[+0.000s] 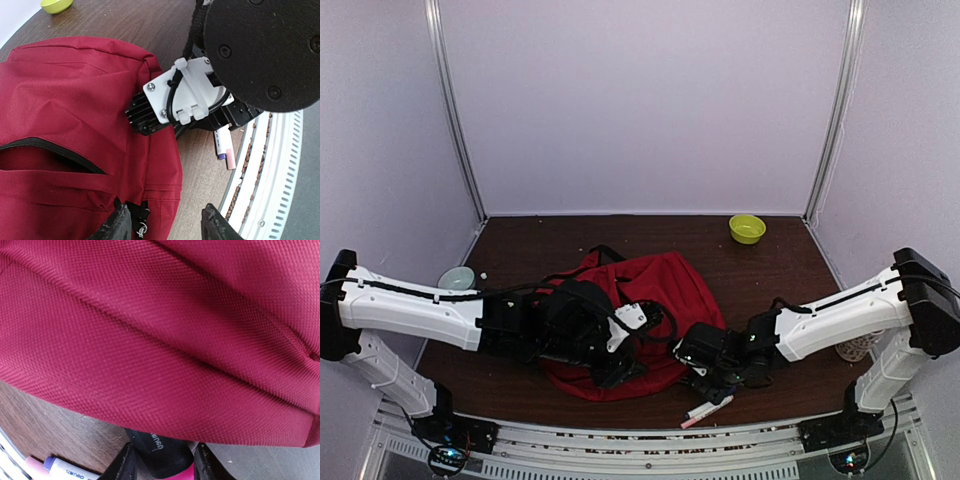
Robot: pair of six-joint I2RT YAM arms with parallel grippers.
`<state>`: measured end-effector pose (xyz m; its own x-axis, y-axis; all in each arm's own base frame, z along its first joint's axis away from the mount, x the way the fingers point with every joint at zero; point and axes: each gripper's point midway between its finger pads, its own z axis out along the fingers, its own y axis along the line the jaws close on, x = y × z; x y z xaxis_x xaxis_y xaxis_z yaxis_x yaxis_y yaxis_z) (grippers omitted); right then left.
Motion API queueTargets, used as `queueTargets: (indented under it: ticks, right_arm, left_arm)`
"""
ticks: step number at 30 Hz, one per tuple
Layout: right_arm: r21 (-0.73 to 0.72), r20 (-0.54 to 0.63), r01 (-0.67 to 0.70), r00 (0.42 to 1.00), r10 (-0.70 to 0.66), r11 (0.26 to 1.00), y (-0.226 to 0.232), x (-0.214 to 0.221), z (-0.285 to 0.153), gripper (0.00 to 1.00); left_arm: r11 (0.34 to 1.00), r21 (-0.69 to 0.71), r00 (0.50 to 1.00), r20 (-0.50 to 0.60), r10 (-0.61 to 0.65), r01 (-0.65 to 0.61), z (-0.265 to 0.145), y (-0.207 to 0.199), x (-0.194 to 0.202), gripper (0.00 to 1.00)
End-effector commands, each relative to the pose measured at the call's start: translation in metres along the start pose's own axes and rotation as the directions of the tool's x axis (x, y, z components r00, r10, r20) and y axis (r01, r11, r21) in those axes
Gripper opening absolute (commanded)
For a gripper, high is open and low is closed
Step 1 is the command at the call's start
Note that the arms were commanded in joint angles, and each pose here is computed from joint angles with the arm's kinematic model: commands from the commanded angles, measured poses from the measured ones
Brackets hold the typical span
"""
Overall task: Pack the student bag
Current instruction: Pick up the pen at the corner of the board.
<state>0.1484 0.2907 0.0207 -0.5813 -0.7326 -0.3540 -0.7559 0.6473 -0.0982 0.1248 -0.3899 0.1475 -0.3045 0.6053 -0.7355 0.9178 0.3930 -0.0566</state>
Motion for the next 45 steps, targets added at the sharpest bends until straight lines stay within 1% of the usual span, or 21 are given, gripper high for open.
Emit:
queueTargets:
  ticks: [1,4,11,22,23,26,29,34,36,38,40,42,45]
  right_arm:
    - [0.052,0.027,0.017,0.999,-0.018,0.998,-0.007,-0.01,-0.006,0.36]
    - [0.073,0.033,0.034,0.999,-0.037,0.997,-0.01,-0.015,-0.011,0.3]
    - [0.065,0.051,0.044,0.998,-0.048,0.997,-0.01,-0.023,-0.024,0.22]
    - [0.03,0.081,0.035,0.996,-0.037,0.999,-0.012,-0.025,-0.051,0.21]
    - [0.026,0.081,0.036,0.996,-0.038,0.999,-0.011,-0.025,-0.052,0.24]
    - [0.016,0.064,0.026,0.998,-0.027,1.0,-0.01,-0.019,-0.047,0.39]
    - [-0.031,0.044,-0.002,0.999,0.004,1.0,-0.003,-0.01,-0.043,0.52]
    - [-0.038,0.036,-0.125,0.991,0.127,0.991,-0.008,-0.002,-0.052,0.6]
    - [-0.012,0.015,-0.186,0.982,0.186,0.983,-0.013,0.005,-0.053,0.64]
    - [0.057,-0.003,-0.266,0.964,0.266,0.962,-0.025,0.014,-0.054,0.66]
    - [0.127,0.008,-0.36,0.932,0.362,0.924,-0.039,0.022,-0.059,0.72]
    - [0.156,0.03,-0.443,0.895,0.444,0.883,-0.047,0.028,-0.062,0.78]
    - [0.199,0.072,-0.528,0.848,0.525,0.826,-0.06,0.035,-0.065,0.84]
  left_arm:
    - [1.0,0.003,0.998,0.06,-0.001,0.0,-0.005,-0.002,-0.014,0.49]
    - [1.0,0.0,0.998,0.06,-0.003,0.003,-0.005,-0.002,-0.015,0.49]
    - [1.0,-0.002,0.998,0.057,-0.007,0.007,-0.005,-0.001,-0.014,0.49]
    - [1.0,0.0,0.997,0.072,-0.002,0.002,-0.006,-0.001,-0.018,0.49]
    - [1.0,0.002,0.997,0.073,-0.002,0.002,-0.006,-0.002,-0.018,0.49]
    - [1.0,0.005,0.997,0.077,-0.003,0.003,-0.006,-0.002,-0.018,0.49]
    - [1.0,0.005,0.997,0.078,-0.006,0.006,-0.008,-0.002,-0.017,0.49]
    - [1.0,0.004,0.996,0.084,-0.01,0.01,-0.011,-0.001,-0.014,0.49]
    - [1.0,0.004,0.996,0.09,-0.007,0.007,-0.011,-0.001,-0.014,0.49]
    - [1.0,0.005,0.996,0.094,-0.002,0.002,-0.011,-0.002,-0.015,0.5]
    - [1.0,0.008,0.996,0.091,0.002,-0.003,-0.009,-0.002,-0.016,0.5]
    - [1.0,0.012,0.996,0.085,0.004,-0.005,-0.005,-0.004,-0.016,0.5]
    - [1.0,0.008,0.996,0.086,0.015,-0.015,-0.001,-0.008,-0.018,0.5]
